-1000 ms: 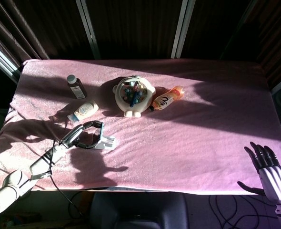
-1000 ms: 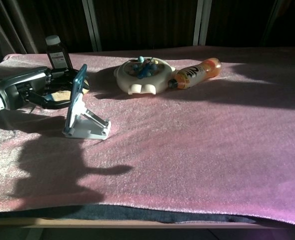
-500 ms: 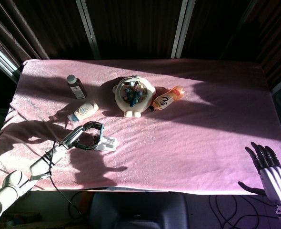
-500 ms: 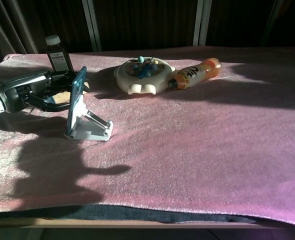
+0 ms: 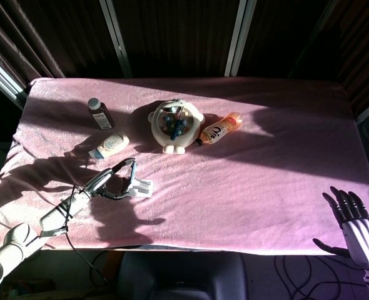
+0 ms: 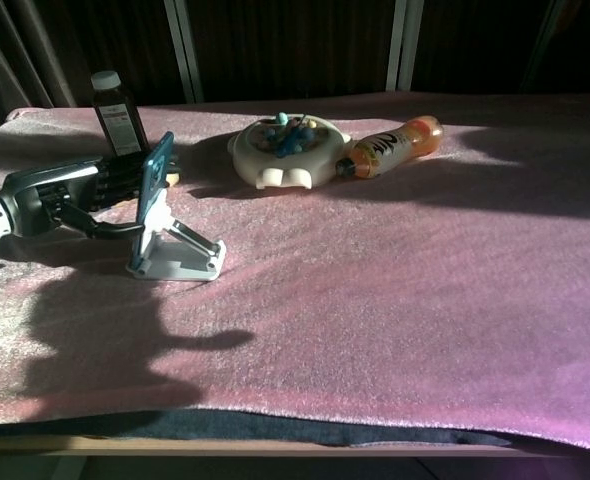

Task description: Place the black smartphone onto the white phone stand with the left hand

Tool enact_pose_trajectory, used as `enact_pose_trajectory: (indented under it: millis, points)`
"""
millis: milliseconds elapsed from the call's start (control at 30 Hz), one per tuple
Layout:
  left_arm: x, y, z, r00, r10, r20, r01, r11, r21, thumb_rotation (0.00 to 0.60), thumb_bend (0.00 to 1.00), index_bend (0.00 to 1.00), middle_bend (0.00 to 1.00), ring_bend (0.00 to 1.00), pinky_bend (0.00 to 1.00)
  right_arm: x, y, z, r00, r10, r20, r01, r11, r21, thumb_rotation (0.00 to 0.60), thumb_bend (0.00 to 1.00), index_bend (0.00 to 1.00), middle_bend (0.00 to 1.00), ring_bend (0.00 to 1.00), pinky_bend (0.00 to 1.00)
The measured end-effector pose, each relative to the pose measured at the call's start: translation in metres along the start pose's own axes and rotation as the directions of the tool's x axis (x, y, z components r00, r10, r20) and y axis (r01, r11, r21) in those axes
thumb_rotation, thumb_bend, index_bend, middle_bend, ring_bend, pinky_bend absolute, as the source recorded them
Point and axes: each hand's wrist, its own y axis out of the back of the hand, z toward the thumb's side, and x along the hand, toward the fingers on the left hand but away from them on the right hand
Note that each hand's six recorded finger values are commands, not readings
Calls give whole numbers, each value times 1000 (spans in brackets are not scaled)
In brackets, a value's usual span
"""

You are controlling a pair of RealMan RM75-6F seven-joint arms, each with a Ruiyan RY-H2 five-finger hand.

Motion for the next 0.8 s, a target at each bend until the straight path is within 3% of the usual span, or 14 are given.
enact_pose_trajectory:
  millis: [267,367,467,567,667,700,800]
  points:
    - [-16,9,4,999,31,23,-33,998,60,600,290,0,0,0,0,1,2,-2,1000,-5,4,5,1000,-5,600,210,0,0,0,0]
    - [-34,16,2,998,65,15,-67,986,150,600,323,0,0,0,0,1,0,-4,1000,4,13,-4,1000,0,600,210,0,0,0,0]
    - [-60,23,-4,992,125,-9,-117,951,287,600,330,0,0,0,0,-1,-1,-4,1000,13,20,-13,1000,9,600,210,0,0,0,0]
    - [-90,23,-5,977,212,-33,-176,877,447,600,330,0,0,0,0,-3,-4,-3,1000,21,21,-22,1000,20,600,210,0,0,0,0]
    - [-119,15,2,951,305,-47,-215,763,609,600,332,0,0,0,0,-5,-6,0,999,28,15,-29,999,25,600,210,0,0,0,0]
    - [-132,10,6,938,343,-58,-220,714,665,600,331,0,0,0,0,-5,-7,2,999,30,11,-30,999,26,600,210,0,0,0,0]
    - [-162,1,16,893,438,-102,-212,610,763,600,331,0,0,0,0,-6,-9,7,999,34,-5,-34,999,27,600,210,0,0,0,0]
